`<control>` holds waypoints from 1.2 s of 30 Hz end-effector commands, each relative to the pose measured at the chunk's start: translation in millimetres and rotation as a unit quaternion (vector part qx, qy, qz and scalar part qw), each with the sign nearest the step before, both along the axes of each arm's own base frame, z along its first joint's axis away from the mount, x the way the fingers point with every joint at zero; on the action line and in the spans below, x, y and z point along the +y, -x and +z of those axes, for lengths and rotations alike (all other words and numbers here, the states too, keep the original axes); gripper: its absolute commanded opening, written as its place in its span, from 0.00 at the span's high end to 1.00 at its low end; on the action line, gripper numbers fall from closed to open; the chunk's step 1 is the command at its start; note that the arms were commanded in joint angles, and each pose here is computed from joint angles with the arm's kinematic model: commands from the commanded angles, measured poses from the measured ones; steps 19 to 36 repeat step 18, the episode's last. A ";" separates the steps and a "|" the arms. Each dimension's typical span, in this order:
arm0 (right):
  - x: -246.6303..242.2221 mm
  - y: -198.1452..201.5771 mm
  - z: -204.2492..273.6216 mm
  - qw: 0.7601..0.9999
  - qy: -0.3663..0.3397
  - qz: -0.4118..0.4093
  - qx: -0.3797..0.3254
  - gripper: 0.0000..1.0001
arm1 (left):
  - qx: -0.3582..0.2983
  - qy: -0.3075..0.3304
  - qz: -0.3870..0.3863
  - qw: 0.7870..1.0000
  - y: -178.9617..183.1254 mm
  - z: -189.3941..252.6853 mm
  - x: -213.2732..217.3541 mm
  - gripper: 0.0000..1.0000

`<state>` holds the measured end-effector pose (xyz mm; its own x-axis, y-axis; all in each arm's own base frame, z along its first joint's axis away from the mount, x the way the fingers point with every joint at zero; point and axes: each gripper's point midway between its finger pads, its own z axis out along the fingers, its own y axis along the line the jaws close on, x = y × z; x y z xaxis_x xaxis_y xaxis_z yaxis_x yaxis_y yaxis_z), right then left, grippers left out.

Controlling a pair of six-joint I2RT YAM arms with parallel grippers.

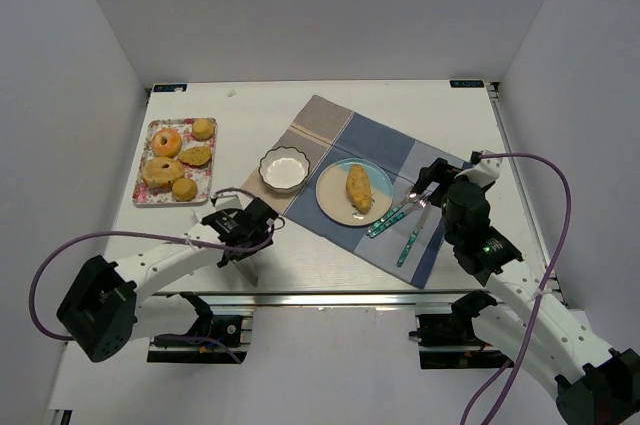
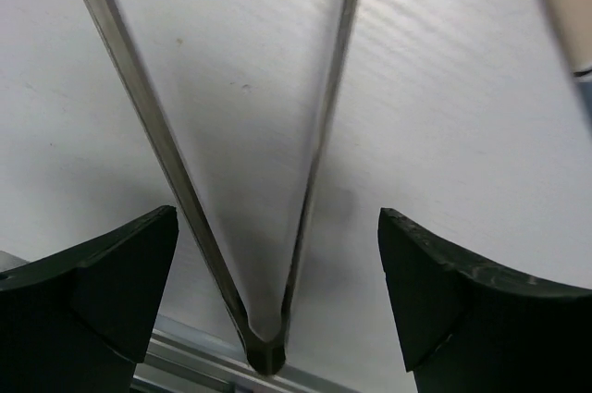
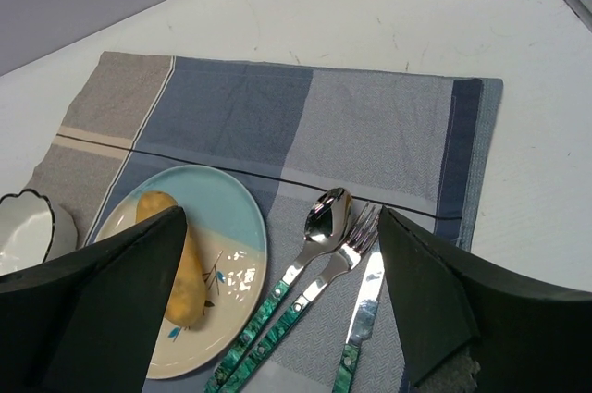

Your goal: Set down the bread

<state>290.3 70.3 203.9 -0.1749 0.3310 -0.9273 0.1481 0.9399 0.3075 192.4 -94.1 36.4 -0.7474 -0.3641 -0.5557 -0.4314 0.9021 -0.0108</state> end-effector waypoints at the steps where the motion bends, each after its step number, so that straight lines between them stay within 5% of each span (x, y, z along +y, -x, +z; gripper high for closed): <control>1: 2.9 -2.5 15.9 1.000 -0.011 0.005 -0.017 0.11 | -0.039 0.017 -0.003 0.999 -15.4 48.0 -7.1 0.02; 7: 7.3 0.2 18.9 0.999 -0.026 0.015 -0.012 0.11 | -0.150 0.000 0.001 0.989 -53.6 142.4 -4.0 0.02; 13: 1.0 7.4 25.0 0.999 -0.035 0.001 0.000 0.11 | -0.217 -0.016 0.012 0.976 -72.8 188.2 1.3 0.02; 36: 1.1 11.9 23.3 0.999 -0.040 0.006 -0.001 0.11 | -0.230 -0.014 0.015 0.973 -72.2 193.0 4.7 0.02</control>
